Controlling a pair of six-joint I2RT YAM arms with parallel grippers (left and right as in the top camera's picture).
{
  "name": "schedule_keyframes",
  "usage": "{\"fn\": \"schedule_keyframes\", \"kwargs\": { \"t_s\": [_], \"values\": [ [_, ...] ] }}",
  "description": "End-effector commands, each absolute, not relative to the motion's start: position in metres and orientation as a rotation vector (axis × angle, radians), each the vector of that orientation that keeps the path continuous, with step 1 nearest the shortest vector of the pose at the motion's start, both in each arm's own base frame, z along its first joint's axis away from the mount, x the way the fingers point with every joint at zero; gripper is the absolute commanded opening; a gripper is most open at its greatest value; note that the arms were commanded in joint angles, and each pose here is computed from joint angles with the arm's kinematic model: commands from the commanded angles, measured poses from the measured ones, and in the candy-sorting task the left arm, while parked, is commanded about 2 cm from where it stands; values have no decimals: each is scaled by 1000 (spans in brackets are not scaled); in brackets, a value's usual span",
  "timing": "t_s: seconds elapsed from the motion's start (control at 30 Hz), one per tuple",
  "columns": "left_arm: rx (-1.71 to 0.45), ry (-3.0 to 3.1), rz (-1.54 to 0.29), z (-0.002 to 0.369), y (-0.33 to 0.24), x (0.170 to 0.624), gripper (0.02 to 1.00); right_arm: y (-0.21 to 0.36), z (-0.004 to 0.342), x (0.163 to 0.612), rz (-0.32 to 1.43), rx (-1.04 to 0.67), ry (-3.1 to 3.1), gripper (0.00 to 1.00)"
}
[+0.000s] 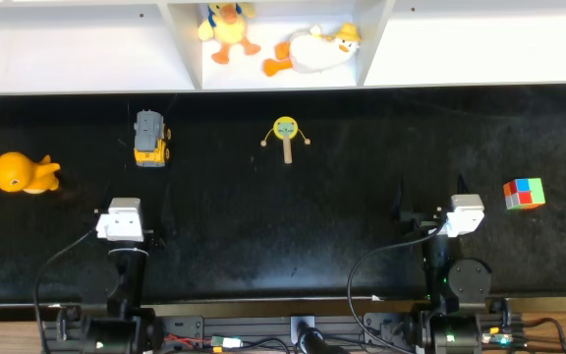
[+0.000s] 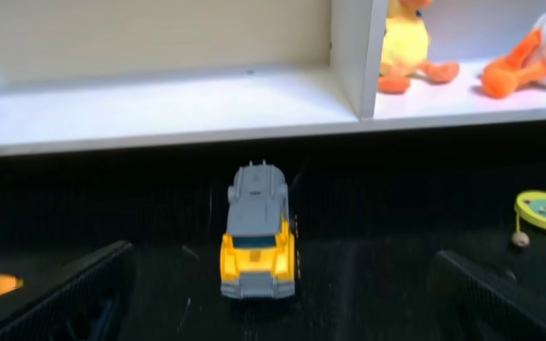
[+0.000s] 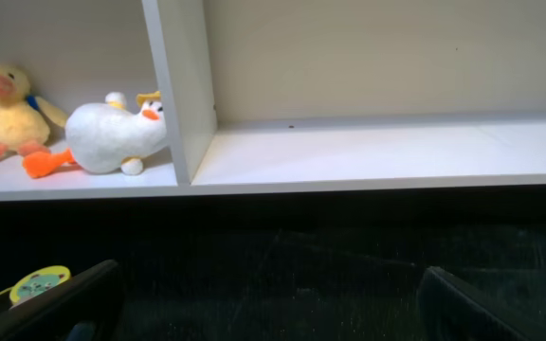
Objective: Store Toys
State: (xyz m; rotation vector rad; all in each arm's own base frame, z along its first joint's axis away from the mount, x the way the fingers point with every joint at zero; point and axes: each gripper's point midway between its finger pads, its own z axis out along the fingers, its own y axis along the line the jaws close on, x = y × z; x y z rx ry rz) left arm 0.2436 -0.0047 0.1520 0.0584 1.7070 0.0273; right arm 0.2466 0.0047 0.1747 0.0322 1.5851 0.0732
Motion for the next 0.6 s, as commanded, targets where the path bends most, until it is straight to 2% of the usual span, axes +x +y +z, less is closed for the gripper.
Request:
{"fn": "schedule_keyframes", "kwargs": {
  "t_s": [0.03,0.3,0.6],
  "values": [
    [33,1737,-16,177,-7,240,998,5,172,247,76,35,1583,996],
    [-39,1928,24,209,7,236,998,5,172,247,76,35,1583,996],
    [-168,2123,54,213,34,239,996,5,172,247,77,35,1583,996]
  ]
}}
